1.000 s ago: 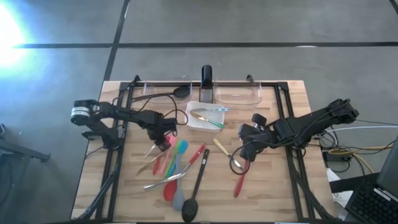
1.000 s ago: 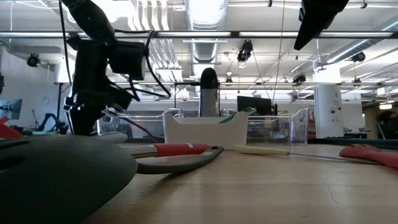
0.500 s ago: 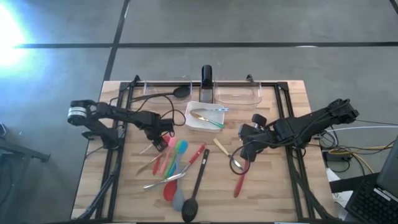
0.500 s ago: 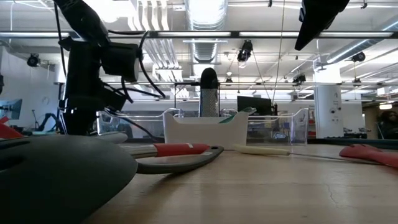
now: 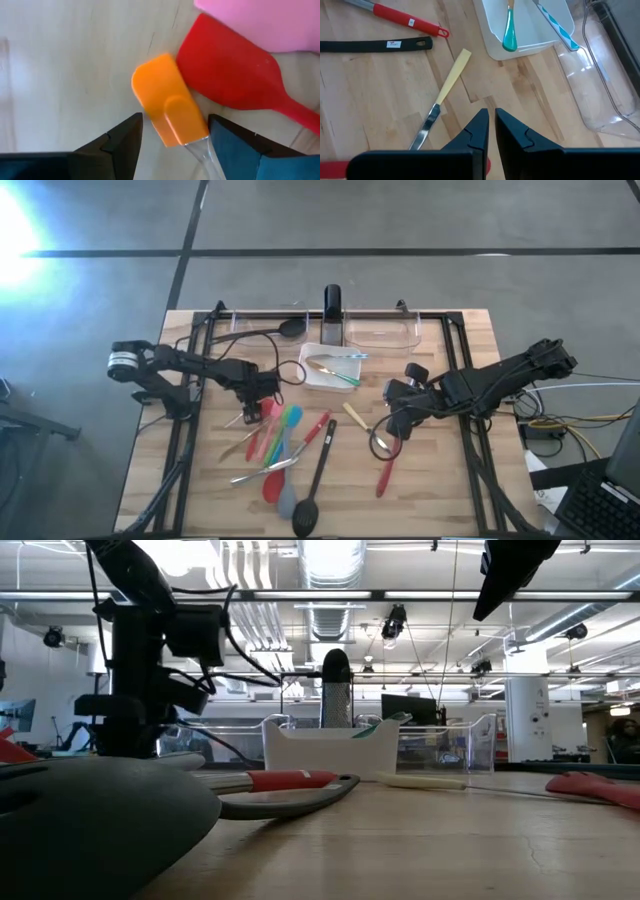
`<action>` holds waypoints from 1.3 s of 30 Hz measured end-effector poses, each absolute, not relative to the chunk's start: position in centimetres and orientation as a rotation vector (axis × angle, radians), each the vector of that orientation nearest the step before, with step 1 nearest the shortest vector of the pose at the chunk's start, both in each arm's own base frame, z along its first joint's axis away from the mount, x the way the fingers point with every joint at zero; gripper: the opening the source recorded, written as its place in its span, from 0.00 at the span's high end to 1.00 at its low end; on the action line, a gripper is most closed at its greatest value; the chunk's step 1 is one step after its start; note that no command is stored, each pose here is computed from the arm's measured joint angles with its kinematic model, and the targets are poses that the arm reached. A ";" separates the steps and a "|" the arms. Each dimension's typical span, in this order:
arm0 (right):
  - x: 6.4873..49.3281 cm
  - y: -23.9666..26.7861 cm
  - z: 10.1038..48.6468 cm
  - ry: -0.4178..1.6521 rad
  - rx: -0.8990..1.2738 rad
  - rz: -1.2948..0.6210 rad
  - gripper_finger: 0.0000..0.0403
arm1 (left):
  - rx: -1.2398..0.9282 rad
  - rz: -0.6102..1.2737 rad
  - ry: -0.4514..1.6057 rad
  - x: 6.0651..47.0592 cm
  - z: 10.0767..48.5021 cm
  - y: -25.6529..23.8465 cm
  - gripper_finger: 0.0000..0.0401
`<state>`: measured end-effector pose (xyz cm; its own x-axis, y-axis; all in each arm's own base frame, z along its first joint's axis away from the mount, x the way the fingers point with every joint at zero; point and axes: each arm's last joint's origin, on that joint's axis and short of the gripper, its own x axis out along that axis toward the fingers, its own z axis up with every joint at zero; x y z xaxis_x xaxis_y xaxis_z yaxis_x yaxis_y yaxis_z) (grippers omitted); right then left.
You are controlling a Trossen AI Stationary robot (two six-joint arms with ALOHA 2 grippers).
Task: Pick & Place Kitchen Items
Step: Put the orange spatula into the right transparent bin
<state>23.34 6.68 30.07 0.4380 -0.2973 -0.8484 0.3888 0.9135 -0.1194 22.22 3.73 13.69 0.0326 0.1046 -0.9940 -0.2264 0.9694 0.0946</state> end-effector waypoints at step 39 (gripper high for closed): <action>23.4 6.7 30.1 1.027 0.102 -0.426 0.93 | -0.013 0.025 1.511 20.6 11.7 5.3 0.34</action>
<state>23.40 6.70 30.09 0.4438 -0.2957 -0.8459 0.3896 0.9138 -0.1150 20.59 5.28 11.73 0.0600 0.0085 -0.9982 -0.0248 0.9997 0.0070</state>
